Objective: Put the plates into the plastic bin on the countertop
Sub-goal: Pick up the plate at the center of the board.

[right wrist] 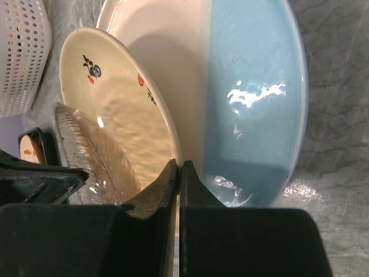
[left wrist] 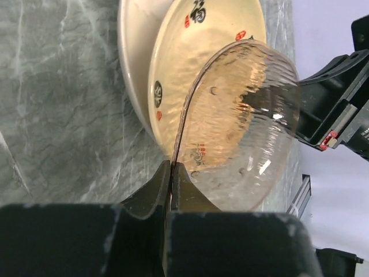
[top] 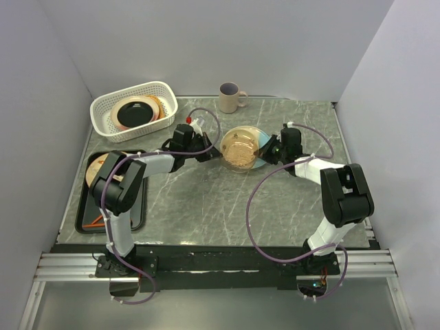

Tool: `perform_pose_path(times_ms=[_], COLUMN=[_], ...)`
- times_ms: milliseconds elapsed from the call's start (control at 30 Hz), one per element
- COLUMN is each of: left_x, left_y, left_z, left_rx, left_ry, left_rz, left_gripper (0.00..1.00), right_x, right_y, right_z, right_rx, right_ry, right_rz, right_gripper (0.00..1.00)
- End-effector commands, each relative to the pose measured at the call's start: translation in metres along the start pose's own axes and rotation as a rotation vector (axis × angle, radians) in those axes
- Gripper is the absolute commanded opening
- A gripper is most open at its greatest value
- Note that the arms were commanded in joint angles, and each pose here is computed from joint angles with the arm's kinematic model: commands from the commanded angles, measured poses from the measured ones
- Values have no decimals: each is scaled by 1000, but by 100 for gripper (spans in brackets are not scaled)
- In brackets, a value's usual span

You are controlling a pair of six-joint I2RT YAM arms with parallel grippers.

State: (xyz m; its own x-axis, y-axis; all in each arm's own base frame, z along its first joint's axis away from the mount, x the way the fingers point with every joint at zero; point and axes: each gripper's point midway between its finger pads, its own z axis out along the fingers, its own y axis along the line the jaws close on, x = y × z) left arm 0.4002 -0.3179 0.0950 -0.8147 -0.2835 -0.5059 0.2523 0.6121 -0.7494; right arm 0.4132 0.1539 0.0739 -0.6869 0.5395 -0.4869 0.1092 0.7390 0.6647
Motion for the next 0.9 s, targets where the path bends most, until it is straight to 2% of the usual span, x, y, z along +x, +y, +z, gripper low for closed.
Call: perform_pose_path(times_ms=[0,200,333,367,467,500,867], left_x=[-13,-20,-26,-29,-33,-36,-63], left_y=[-15,-12,-13,-14,-13,-11,7], left_z=[-3,-8,-11,-12,-15,-16,-44], left_rx=[24,-15,-38,-44,-67,-80,-117], left_ry=[-37,-63,-81,-91,-97,-107,-166], left_rz=[42,53,58,62,68,65,38], left_gripper=[1,1,1,1,1,1,1], right_x=[1,2,2,2,2,1,0], right_y=[1,1,1,2,2,3,9], right_z=[1,0,-1,-2,-3,-3,-4], right_rx=[-13,-12,-11,-15,-16,-20,-47], right_ry=[14,18,19,20,19,17,20], right_rz=[-27,-28,-25,-26,-25,-27,-14], right_gripper=[2,3,10,16,24,29,55])
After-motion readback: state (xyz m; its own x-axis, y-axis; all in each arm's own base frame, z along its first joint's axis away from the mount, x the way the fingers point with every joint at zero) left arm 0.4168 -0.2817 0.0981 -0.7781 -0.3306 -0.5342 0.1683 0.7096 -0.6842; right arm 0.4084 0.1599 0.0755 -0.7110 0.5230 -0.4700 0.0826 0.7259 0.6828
